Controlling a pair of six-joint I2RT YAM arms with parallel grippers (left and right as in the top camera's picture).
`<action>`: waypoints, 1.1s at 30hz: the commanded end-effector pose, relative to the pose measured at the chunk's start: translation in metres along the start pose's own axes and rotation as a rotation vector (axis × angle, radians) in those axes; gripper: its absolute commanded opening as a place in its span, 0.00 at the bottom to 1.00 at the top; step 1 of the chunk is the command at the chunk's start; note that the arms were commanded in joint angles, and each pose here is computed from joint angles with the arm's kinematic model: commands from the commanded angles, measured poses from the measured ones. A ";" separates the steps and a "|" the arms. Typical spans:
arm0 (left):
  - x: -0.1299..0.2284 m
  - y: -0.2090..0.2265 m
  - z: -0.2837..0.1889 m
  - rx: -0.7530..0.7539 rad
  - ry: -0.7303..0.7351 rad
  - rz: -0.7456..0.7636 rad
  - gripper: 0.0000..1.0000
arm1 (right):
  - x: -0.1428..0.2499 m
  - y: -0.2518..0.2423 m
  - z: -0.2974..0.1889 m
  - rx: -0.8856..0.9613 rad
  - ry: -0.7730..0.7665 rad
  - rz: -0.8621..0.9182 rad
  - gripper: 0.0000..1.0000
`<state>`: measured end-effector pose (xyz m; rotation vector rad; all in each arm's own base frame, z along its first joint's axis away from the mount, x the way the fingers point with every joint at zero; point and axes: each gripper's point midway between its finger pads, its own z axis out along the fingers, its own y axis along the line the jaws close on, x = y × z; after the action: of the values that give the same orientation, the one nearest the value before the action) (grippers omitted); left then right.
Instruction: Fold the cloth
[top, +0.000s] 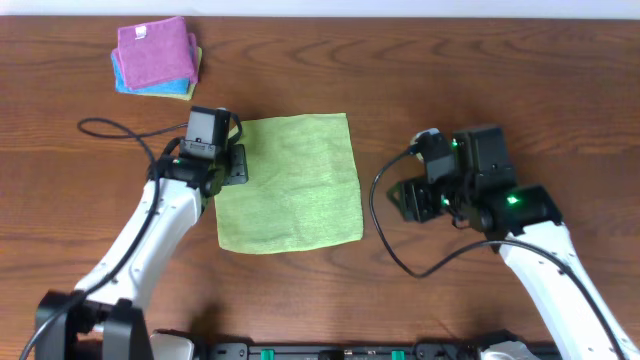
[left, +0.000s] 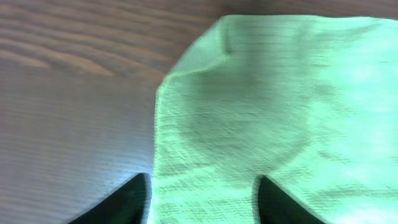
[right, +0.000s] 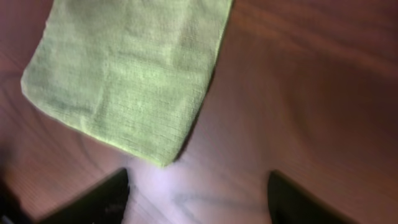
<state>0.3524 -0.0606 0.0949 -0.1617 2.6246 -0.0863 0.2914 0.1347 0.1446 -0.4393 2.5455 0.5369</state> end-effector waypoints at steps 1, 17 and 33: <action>0.002 -0.018 -0.009 0.103 0.035 -0.083 0.21 | 0.000 0.007 0.026 -0.068 0.021 -0.003 0.05; 0.005 -0.034 0.057 0.067 0.050 -0.088 0.06 | -0.071 0.019 0.126 -0.101 0.011 -0.089 0.02; 0.006 -0.030 0.068 0.041 0.051 -0.093 0.06 | -0.034 0.029 0.180 -0.115 0.189 -0.099 0.02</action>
<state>0.3760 -0.0966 0.0293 -0.2469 2.6903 -0.1943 0.3817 0.2440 0.0320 -0.6670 2.6526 0.6293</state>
